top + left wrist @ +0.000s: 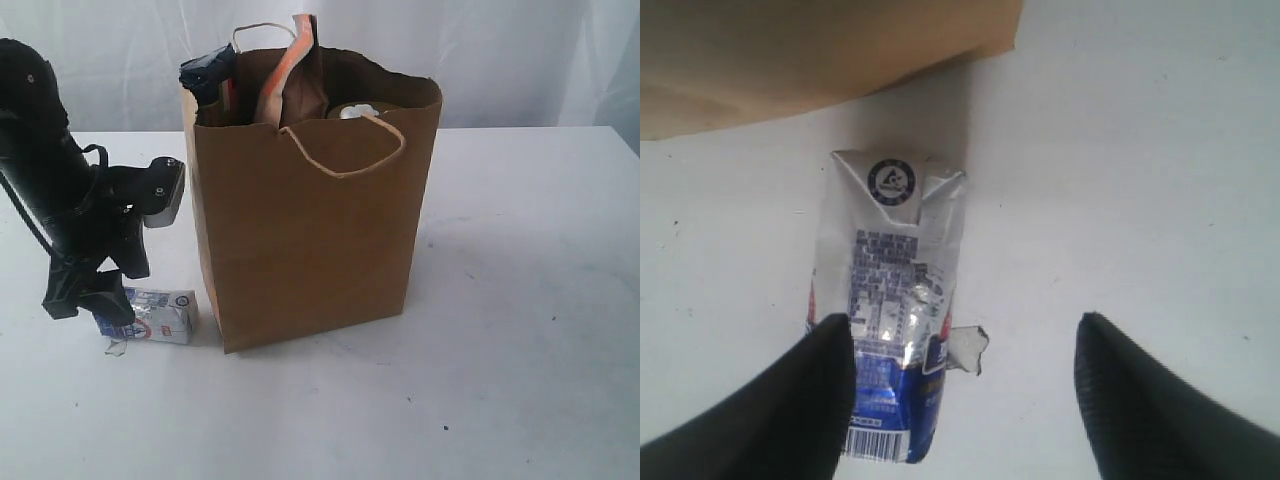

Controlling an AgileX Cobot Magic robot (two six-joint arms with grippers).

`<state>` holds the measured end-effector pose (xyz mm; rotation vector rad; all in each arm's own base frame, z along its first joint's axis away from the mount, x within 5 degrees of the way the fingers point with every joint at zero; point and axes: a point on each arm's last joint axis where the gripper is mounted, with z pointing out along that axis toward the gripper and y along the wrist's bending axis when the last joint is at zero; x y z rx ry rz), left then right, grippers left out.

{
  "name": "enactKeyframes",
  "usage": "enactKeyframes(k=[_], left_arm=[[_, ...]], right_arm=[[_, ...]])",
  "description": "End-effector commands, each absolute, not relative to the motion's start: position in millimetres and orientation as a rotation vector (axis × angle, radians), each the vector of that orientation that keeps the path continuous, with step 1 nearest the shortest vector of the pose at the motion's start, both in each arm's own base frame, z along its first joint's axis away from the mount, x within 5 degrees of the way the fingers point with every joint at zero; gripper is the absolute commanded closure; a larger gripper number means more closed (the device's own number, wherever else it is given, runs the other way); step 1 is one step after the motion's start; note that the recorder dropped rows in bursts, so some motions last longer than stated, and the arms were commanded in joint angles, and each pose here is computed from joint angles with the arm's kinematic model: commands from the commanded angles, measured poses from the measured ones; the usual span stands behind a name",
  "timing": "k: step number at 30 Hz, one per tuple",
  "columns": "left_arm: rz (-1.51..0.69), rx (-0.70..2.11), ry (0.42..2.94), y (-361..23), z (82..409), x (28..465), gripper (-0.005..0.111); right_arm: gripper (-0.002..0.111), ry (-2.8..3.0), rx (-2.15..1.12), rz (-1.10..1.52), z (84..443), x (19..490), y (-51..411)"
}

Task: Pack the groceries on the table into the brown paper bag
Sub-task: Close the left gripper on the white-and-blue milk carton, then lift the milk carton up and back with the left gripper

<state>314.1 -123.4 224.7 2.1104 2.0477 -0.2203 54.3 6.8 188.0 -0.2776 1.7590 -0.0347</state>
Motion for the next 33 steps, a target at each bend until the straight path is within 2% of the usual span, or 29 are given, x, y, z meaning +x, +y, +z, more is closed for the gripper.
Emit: enactKeyframes(k=[1, 16, 27, 30, 33], left_arm=[[-0.246, 2.119, 2.05, -121.1, 217.6, 318.5, 0.041], [-0.242, 2.127, 2.07, -125.6, 176.0, 336.6, 0.041], [-0.349, 2.13, 2.166, -128.2, 142.8, 338.9, 0.041], [-0.374, 2.114, 2.212, -128.1, 138.9, 337.8, 0.049], [-0.4, 2.109, 2.243, -127.8, 139.0, 335.6, 0.068]], right_arm=[[0.108, 1.753, -0.269, -0.038, 186.9, 54.2, 6.4], [0.108, 1.753, -0.269, -0.038, 186.9, 54.2, 6.4], [0.108, 1.753, -0.269, -0.038, 186.9, 54.2, 6.4], [0.108, 1.753, -0.269, -0.038, 186.9, 54.2, 6.4], [0.108, 1.753, -0.269, -0.038, 186.9, 54.2, 6.4]])
